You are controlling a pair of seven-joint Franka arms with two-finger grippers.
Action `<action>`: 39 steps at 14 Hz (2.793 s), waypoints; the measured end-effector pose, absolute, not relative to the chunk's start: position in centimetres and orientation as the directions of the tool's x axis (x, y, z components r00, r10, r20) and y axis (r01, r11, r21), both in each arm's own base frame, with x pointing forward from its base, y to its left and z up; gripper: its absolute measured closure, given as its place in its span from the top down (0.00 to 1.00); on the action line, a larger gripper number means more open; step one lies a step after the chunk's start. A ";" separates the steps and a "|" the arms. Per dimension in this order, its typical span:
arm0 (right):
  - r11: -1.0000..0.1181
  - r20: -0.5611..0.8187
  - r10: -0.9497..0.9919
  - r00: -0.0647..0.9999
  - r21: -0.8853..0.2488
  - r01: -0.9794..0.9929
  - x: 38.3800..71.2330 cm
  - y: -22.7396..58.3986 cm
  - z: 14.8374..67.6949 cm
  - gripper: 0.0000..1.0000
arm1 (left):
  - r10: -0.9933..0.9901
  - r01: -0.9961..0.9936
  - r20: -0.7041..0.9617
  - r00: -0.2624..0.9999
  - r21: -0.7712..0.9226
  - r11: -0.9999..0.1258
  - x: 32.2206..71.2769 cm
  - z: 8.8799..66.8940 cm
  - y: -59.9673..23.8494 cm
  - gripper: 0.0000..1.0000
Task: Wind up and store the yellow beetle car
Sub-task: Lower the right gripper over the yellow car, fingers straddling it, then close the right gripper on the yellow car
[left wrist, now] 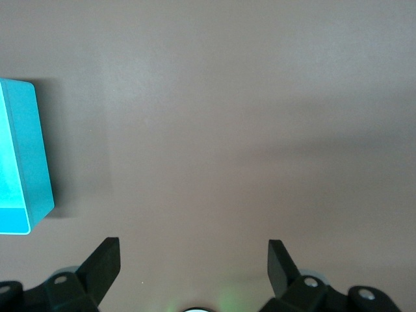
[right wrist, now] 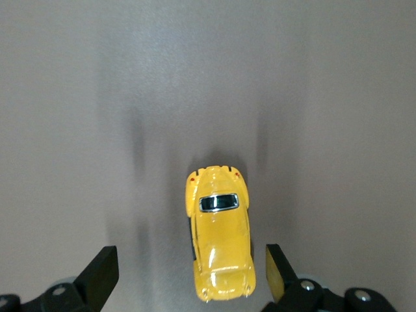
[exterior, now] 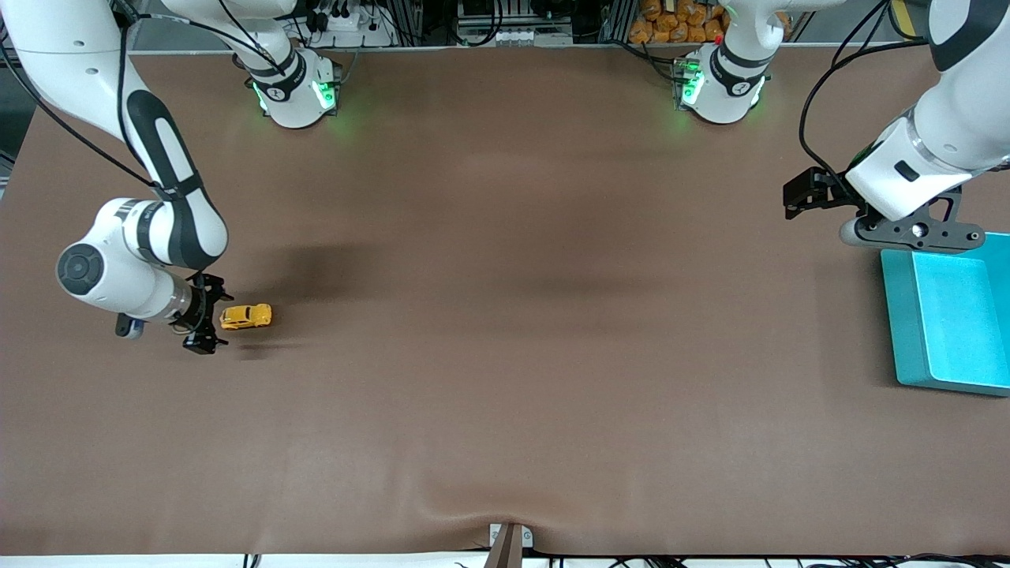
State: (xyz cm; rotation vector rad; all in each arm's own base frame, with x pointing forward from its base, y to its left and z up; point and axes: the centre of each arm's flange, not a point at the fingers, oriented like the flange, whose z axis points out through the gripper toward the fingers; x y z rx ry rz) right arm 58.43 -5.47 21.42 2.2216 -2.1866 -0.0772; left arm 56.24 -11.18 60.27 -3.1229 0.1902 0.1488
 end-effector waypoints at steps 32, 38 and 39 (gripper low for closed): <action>-0.017 -0.019 -1.000 0.016 0.075 -0.997 56.8 -4.1 19.4 0.43 | -0.097 -0.098 -0.094 0.991 -0.006 -0.995 56.2 60.3 -11.4 1.00; 0.003 -0.015 -1.000 -0.004 0.069 -0.998 56.8 -5.0 19.4 0.43 | -0.097 -0.098 -0.094 0.991 -0.006 -0.995 56.2 60.3 -11.4 1.00; 0.011 -0.014 -1.000 -0.012 0.066 -0.998 56.7 -5.5 19.4 0.43 | -0.097 -0.098 -0.094 0.991 -0.006 -0.995 56.2 60.3 -11.4 1.00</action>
